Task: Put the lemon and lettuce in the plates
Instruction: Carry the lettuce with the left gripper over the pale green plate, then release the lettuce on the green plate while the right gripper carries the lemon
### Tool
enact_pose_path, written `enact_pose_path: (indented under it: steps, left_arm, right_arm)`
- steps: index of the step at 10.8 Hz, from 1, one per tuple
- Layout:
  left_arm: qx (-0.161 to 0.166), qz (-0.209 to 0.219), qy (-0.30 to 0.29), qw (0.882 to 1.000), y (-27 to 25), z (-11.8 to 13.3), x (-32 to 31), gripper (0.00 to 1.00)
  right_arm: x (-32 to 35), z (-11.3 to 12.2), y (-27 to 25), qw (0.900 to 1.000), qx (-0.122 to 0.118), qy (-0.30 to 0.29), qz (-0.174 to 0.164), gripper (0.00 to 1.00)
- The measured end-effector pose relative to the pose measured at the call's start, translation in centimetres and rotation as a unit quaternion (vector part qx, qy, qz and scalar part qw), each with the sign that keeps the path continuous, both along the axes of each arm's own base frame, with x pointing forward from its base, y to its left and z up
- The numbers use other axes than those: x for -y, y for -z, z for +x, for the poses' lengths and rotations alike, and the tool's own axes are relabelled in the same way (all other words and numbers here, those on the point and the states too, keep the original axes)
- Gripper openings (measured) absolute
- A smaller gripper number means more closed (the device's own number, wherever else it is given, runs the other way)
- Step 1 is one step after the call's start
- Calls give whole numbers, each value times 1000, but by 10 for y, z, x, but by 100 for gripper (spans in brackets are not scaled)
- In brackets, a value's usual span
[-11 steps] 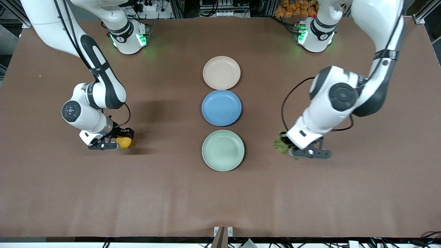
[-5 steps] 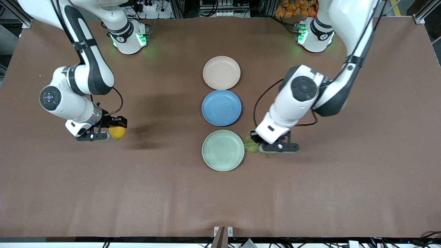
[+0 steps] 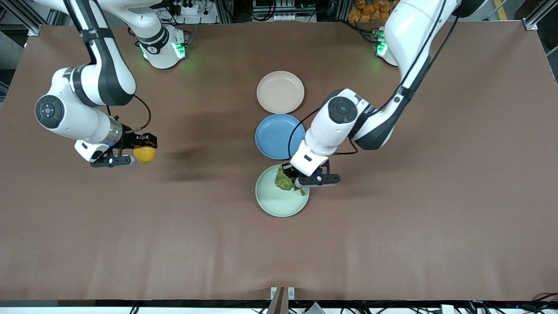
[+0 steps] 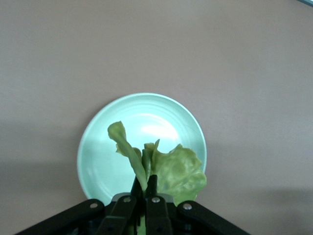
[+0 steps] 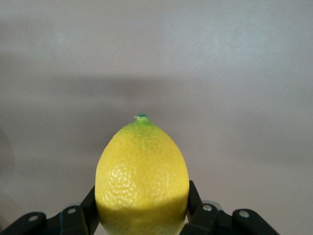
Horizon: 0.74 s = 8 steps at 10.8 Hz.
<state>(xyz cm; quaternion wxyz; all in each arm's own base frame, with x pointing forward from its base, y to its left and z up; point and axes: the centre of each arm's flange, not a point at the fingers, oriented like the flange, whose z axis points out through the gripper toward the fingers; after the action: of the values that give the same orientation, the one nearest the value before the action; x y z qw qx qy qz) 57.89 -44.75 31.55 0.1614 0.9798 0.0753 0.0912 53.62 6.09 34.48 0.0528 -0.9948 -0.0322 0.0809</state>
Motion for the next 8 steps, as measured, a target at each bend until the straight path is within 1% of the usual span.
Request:
enact_pose_path:
  steps: [3,5,6,8]
  left_arm:
    - [-1,-26,-16,1000,30,-14,25,5]
    - [-6,-18,-16,1000,56,-21,32,5]
    - [-8,-12,-16,1000,69,-23,34,5]
    - [-21,-3,-22,1000,97,-26,34,5]
  right_arm:
    - [-65,-15,0,1000,-13,-17,5,69]
    - [-123,-33,2,1000,-21,-19,-2,69]
    - [-149,-44,3,1000,-24,-12,-10,69]
    - [-194,-65,6,999,-31,-8,-22,69]
